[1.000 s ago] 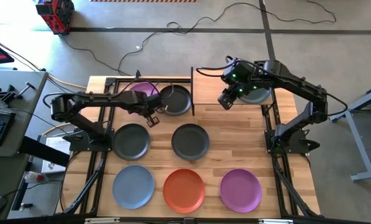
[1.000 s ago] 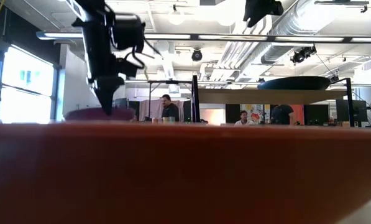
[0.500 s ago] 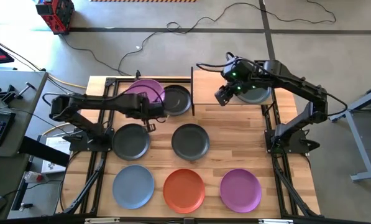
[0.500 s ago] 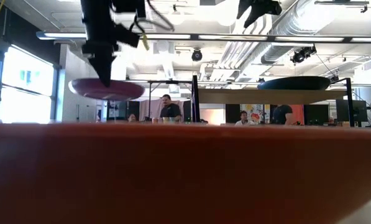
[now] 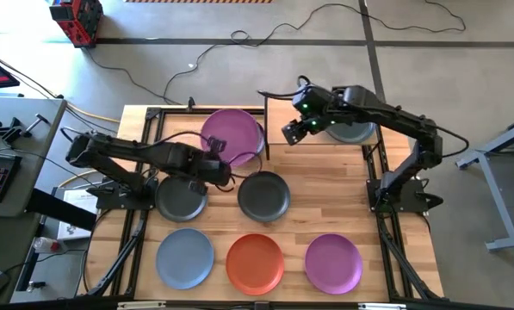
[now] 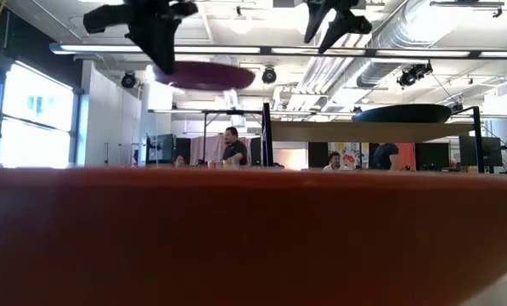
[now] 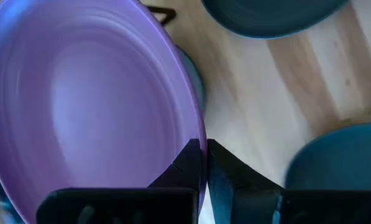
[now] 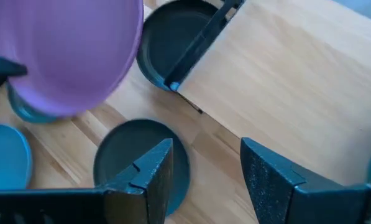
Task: Place and stack plates onto a shelf
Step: Stack the purple plate on top of the black plate on the shelf
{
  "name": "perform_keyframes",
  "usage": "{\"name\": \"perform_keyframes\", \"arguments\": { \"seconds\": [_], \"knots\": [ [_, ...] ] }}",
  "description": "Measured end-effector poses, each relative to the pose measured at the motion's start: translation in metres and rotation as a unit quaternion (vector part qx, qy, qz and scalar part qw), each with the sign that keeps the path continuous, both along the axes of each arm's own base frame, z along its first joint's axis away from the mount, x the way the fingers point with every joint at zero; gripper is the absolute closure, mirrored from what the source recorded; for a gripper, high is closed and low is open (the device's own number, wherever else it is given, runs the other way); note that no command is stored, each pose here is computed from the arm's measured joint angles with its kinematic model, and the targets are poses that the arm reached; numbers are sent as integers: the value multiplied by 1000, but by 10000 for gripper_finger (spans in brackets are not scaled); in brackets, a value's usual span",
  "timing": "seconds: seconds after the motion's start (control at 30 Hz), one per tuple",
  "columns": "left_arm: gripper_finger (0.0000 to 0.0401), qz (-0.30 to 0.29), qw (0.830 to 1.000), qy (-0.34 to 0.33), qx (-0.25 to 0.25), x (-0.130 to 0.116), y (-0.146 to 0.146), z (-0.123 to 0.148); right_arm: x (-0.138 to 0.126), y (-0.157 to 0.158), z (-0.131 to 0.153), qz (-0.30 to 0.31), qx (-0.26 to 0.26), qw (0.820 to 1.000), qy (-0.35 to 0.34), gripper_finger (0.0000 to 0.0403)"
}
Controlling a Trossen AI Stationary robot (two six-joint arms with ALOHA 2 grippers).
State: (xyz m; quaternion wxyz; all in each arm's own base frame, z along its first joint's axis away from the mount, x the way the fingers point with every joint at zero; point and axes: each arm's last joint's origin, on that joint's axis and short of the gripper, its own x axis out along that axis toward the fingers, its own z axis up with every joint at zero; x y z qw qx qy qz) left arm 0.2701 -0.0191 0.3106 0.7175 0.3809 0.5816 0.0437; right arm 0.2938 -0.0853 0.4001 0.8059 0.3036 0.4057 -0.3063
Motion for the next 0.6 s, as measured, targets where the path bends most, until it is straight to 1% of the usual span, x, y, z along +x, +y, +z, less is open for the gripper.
{"name": "perform_keyframes", "arguments": {
  "seconds": [0.1,0.23,0.4,0.5,0.6],
  "knots": [
    [400,-30,999,9,23,0,-4,3,11,2,-2,-2,-2,1000,-24,236],
    [400,-53,997,17,49,1,-8,5,23,6,-2,6,-8,999,-52,236],
    [400,-72,995,22,73,1,-11,5,30,13,-1,-13,-44,996,-70,236],
    [400,-81,992,9,96,4,-13,7,34,17,0,-21,-68,994,-78,236],
    [400,-97,988,6,120,7,-15,9,35,21,0,-20,-73,994,-77,236]
  ]
}}
